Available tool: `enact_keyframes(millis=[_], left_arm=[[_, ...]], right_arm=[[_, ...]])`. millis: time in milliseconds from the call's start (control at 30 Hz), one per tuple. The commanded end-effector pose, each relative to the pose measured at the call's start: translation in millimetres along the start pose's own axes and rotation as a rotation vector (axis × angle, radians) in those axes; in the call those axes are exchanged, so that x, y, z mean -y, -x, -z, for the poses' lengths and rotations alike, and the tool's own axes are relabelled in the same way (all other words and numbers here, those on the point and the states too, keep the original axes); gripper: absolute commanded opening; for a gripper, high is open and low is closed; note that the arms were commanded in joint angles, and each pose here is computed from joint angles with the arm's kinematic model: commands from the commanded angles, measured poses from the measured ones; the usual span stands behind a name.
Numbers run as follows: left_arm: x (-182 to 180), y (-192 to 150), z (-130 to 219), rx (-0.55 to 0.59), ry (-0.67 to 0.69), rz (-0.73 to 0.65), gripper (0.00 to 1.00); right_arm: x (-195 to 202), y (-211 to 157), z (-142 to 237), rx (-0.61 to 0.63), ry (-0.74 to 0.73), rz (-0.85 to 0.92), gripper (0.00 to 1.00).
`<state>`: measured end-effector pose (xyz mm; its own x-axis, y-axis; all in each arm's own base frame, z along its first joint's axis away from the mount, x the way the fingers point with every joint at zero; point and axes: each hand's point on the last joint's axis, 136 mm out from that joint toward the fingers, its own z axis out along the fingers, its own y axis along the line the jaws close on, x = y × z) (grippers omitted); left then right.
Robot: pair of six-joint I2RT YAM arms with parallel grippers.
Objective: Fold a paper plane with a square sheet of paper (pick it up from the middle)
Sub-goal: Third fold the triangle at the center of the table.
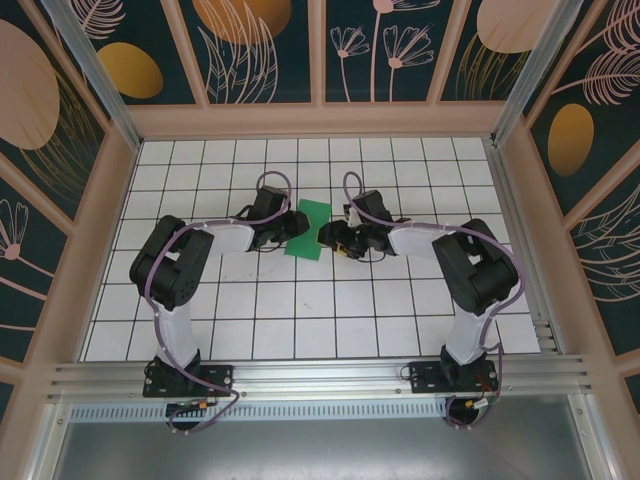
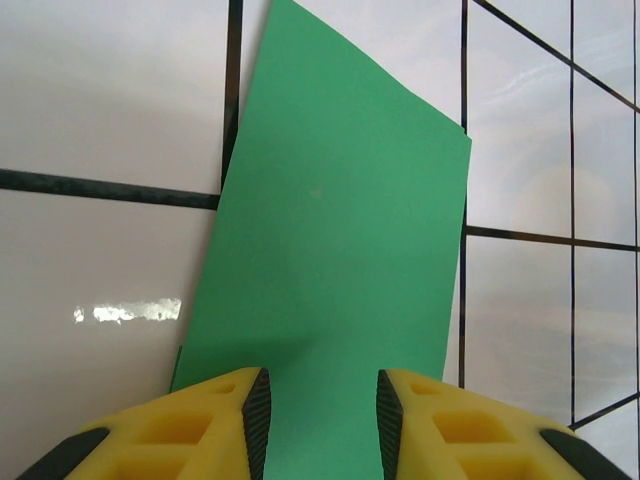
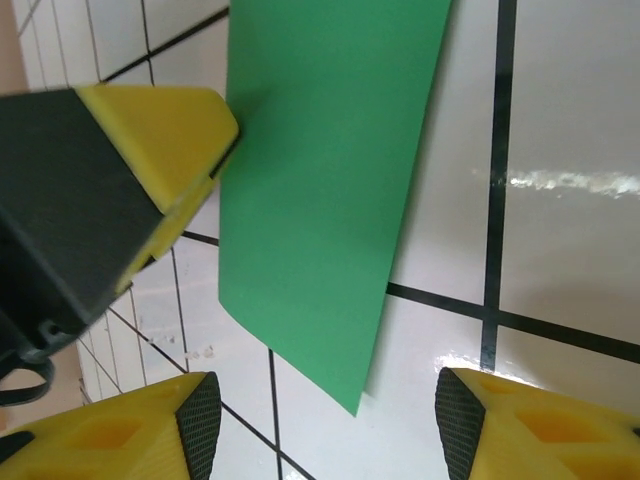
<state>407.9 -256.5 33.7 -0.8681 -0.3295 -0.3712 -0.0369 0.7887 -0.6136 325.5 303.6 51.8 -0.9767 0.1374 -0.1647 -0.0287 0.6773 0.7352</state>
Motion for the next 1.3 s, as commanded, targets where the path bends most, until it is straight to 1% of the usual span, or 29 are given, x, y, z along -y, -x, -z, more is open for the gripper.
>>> enact_keyframes(millis=[0, 433, 633, 733, 800, 967, 1033, 1133, 1167, 1267], left_arm=[[3, 13, -6, 0.021, -0.027, 0.023, 0.37], [-17, 1, -14, -0.040, -0.005, 0.129, 0.40], [-20, 0, -13, -0.043, 0.011, 0.128, 0.40], [-20, 0, -12, -0.044, 0.008, 0.127, 0.40], [-18, 0, -11, -0.043, 0.002, 0.125, 0.40], [-11, 1, -3, -0.040, -0.024, 0.123, 0.40], [-5, 1, 1, -0.041, -0.051, 0.120, 0.40], [8, 2, 8, -0.039, -0.108, 0.102, 0.40], [14, 4, 11, -0.038, -0.132, 0.095, 0.41], [28, 7, 17, -0.035, -0.194, 0.064, 0.43]], right_arm=[[-11, 0, -8, -0.018, 0.031, -0.008, 0.61], [-22, -7, -24, -0.062, 0.047, -0.007, 0.59], [-25, -10, -28, -0.082, 0.062, -0.013, 0.53], [-26, -10, -30, -0.085, 0.066, -0.016, 0.47], [-26, -10, -30, -0.083, 0.068, -0.017, 0.40], [-25, -7, -28, -0.065, 0.061, -0.026, 0.21], [-24, -7, -27, -0.063, 0.058, -0.027, 0.12], [-22, -9, -26, -0.069, 0.053, -0.019, 0.03], [-21, -10, -24, -0.074, 0.048, -0.014, 0.01], [-17, -18, -20, -0.104, 0.039, 0.008, 0.00]])
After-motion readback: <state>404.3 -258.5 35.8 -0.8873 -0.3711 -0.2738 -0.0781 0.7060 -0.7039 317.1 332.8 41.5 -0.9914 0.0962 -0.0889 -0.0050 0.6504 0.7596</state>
